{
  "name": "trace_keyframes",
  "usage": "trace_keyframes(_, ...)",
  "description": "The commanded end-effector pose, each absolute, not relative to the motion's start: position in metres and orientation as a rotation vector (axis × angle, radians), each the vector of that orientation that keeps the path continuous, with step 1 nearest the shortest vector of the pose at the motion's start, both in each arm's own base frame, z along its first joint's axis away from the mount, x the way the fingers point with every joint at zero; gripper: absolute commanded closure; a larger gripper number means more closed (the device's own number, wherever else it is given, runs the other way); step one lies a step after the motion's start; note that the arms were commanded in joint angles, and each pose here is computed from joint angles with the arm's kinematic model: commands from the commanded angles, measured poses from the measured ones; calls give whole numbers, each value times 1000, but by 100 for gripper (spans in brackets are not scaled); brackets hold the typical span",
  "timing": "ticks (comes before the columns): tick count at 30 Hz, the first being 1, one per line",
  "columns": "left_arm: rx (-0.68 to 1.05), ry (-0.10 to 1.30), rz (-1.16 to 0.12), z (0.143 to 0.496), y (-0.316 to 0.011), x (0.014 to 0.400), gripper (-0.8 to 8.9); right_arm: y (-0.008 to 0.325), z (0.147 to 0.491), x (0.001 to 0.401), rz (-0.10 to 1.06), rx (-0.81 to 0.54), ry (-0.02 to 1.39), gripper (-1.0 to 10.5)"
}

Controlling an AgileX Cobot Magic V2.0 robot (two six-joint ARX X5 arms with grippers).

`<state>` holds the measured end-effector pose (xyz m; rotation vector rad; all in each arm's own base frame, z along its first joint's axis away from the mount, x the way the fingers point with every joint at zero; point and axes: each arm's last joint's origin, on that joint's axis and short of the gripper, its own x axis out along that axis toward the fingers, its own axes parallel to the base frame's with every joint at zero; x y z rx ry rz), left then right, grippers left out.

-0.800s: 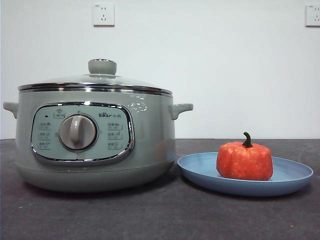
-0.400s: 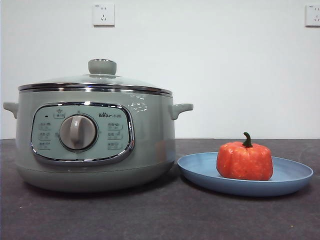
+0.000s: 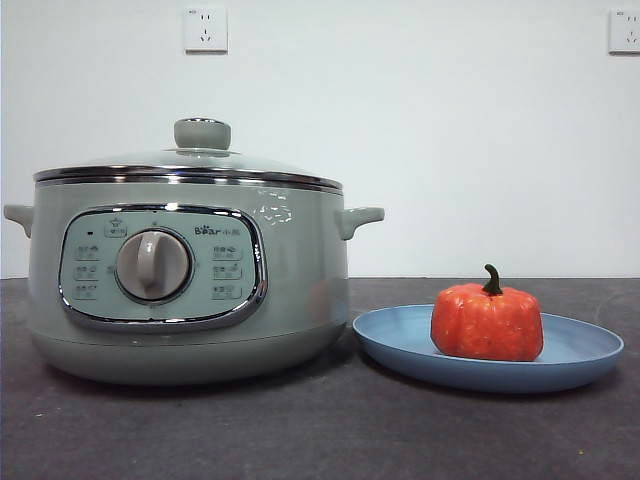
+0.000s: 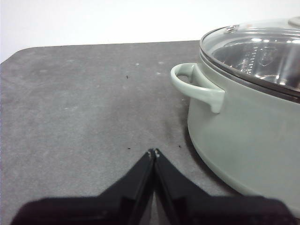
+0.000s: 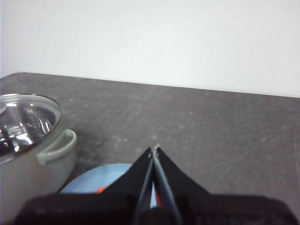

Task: Take the pumpkin out from the steamer,put the pumpkin in the blue plate,close the lid

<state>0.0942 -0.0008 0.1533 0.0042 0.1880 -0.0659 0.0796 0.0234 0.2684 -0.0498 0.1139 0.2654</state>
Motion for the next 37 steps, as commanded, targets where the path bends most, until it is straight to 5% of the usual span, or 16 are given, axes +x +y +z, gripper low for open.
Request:
trace_keyframes(1, -7, 202, -63, 149, -1, 95, 817, 17, 238, 84, 219, -59, 161, 945)
trace_keyframes(14, -7, 202, -61, 149, 0, 95, 817, 11, 150, 95, 166, -5, 175, 945)
trace_keyframes(37, -7, 202, -62, 149, 0, 95, 817, 11, 149, 95, 161, 4, 174, 946)
